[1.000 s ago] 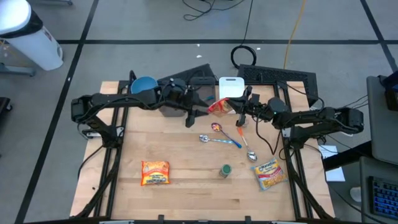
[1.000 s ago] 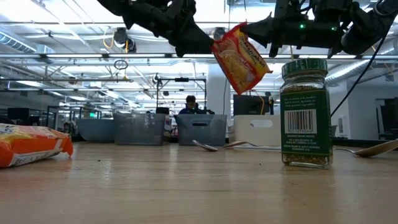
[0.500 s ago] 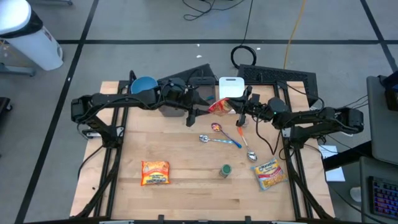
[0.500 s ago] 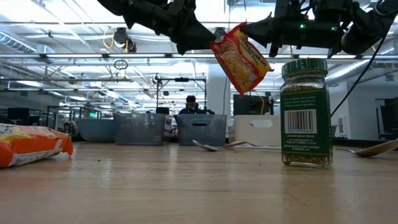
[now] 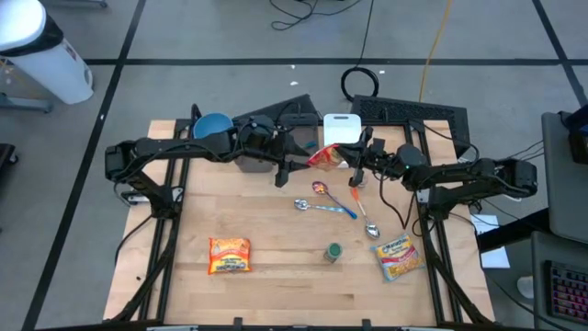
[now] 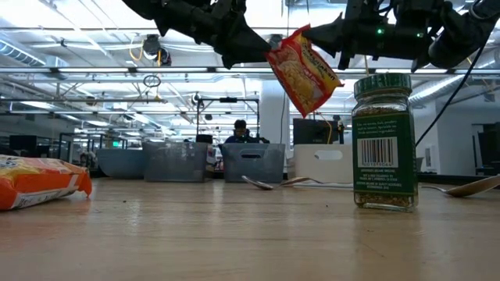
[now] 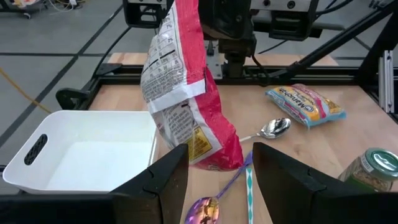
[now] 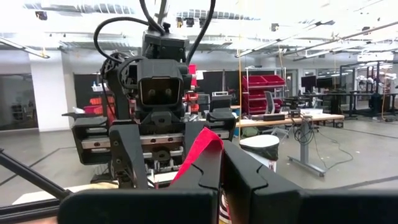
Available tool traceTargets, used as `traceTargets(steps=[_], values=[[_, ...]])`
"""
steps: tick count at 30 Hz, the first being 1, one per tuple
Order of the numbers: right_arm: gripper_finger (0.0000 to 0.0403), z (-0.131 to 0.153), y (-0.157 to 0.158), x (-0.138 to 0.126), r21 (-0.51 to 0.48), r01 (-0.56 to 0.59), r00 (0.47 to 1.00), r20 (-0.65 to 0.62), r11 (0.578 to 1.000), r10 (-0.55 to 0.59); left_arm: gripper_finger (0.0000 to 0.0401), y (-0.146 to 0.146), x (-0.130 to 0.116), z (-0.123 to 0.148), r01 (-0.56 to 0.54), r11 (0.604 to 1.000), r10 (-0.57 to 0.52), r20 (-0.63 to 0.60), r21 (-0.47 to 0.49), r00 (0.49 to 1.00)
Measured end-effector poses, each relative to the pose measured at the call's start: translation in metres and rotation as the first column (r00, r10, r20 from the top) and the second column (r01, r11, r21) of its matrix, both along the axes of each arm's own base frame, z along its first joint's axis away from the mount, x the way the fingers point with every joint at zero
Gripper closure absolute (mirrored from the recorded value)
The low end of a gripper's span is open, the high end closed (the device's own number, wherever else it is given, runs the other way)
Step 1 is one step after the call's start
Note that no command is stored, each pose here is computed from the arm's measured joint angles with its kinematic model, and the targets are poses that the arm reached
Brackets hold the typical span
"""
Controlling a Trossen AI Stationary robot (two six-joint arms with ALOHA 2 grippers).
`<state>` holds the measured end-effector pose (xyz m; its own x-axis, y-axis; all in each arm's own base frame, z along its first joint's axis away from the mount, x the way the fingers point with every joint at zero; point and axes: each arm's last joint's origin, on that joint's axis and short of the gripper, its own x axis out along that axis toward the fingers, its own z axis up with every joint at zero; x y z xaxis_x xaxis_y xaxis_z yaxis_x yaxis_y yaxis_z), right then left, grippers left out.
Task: Pick & Place Food Item
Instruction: Put the red noodle pack into the white bin
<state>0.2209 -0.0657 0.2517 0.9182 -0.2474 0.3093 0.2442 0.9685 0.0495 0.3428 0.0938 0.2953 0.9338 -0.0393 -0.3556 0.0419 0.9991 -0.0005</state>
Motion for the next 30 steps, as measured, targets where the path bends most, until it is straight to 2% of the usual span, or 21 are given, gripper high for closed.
traceTargets(steps=[4,13,19,24,30], values=[[0.0403,0.005,-0.001,0.002,-0.007,-0.002,1.0,0.014,1.0,0.002,0.0226,0.0,0.0,0.0,0.0,1.0,0.0,0.0,0.0,1.0],[0.0403,0.002,-0.004,0.018,-0.006,-0.031,0.999,-0.018,1.0,0.03,0.0315,0.001,0.0,0.0,-0.024,1.0,0.024,-0.004,0.009,1.0],[0.0403,-0.001,-0.004,0.022,-0.002,-0.033,0.999,-0.031,0.999,0.033,0.0355,0.001,0.0,-0.001,-0.023,1.0,0.023,-0.009,0.013,1.0],[0.0403,-0.001,-0.004,0.022,-0.001,-0.034,0.999,-0.033,0.999,0.034,0.0372,0.001,0.0,-0.001,-0.034,0.999,0.035,-0.008,0.035,0.999],[0.0403,-0.003,-0.004,0.022,0.003,-0.033,0.998,-0.052,0.999,0.033,0.037,0.001,0.0,-0.001,-0.035,0.998,0.036,-0.009,0.052,0.999]])
